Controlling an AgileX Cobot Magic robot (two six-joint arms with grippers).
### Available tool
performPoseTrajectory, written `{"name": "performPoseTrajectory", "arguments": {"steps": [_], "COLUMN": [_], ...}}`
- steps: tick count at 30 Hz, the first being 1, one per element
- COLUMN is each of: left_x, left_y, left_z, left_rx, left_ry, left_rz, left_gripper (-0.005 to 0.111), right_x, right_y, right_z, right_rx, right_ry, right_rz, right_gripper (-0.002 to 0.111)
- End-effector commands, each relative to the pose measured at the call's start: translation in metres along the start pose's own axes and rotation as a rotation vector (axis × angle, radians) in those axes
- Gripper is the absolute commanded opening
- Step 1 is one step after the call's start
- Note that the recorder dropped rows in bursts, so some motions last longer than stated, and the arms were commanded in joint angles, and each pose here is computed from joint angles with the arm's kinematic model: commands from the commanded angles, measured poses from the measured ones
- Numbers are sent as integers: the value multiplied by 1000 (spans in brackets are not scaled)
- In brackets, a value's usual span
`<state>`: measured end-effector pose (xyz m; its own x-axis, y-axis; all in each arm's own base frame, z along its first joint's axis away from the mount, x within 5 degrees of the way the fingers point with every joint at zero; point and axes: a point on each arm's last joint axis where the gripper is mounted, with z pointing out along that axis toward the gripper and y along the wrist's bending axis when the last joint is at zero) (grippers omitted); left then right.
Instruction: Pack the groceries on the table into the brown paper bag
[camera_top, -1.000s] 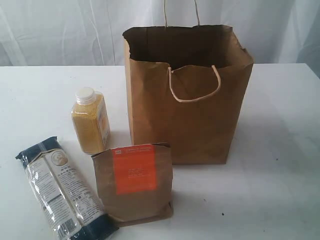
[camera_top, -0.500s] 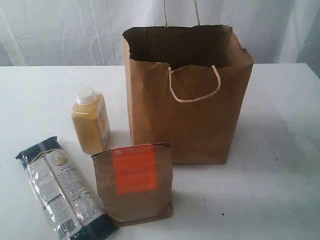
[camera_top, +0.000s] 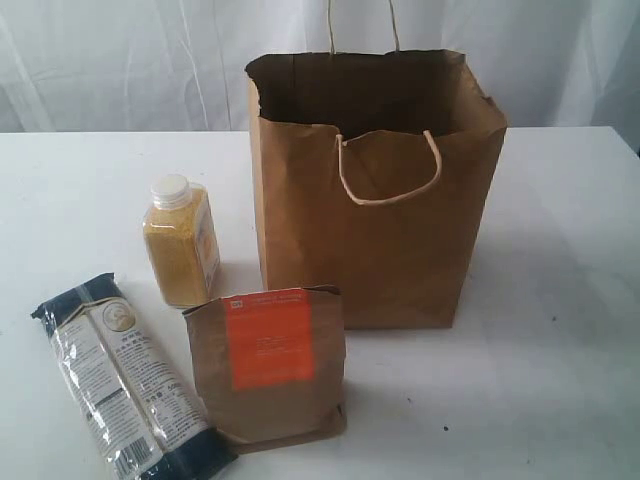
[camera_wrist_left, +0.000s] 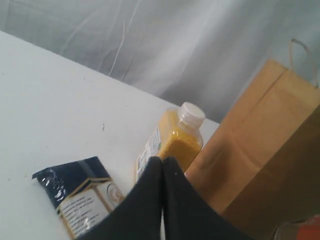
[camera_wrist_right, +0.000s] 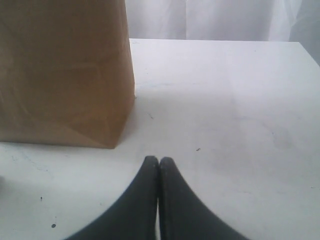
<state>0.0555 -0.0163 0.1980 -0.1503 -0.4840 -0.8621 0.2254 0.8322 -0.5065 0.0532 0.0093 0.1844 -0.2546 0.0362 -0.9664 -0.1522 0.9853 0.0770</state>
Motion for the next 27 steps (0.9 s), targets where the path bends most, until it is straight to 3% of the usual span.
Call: {"name": "performPoseTrajectory", "arguments": {"steps": [1, 5, 6, 9, 10, 15, 18, 24, 27], "left_x": [-9, -20, -26, -55, -65, -99, -112, -118, -124], "left_y": [-2, -9, -13, -32, -39, -63, -81, -106, -110], "left_z": [-1, -3, -4, -14, -18, -21, -9, 39, 66], "left_rx": [40, 79, 92, 142, 161, 231, 286, 375, 363], "left_ry": [-100, -142, -153, -240, -272, -298, -241, 43, 112], "left_rz": [-157, -259, -213, 64, 100, 56, 154, 265, 254], "left_gripper": [0, 0, 0, 0, 0, 0, 0, 1, 12], "right_x": [1, 1, 1, 1, 1, 1, 2, 2, 2], "right_y": [0, 0, 0, 0, 0, 0, 0, 0, 0], "right_z": [0, 0, 0, 0, 0, 0, 0, 0, 0], "right_rx": [3, 3, 3, 3, 3, 3, 4, 4, 4], "right_ry": [0, 0, 0, 0, 0, 0, 2, 2, 2], "right_rz": [4, 4, 4, 4, 4, 4, 4, 4, 4], "right_gripper": [0, 0, 0, 0, 0, 0, 0, 0, 0]}}
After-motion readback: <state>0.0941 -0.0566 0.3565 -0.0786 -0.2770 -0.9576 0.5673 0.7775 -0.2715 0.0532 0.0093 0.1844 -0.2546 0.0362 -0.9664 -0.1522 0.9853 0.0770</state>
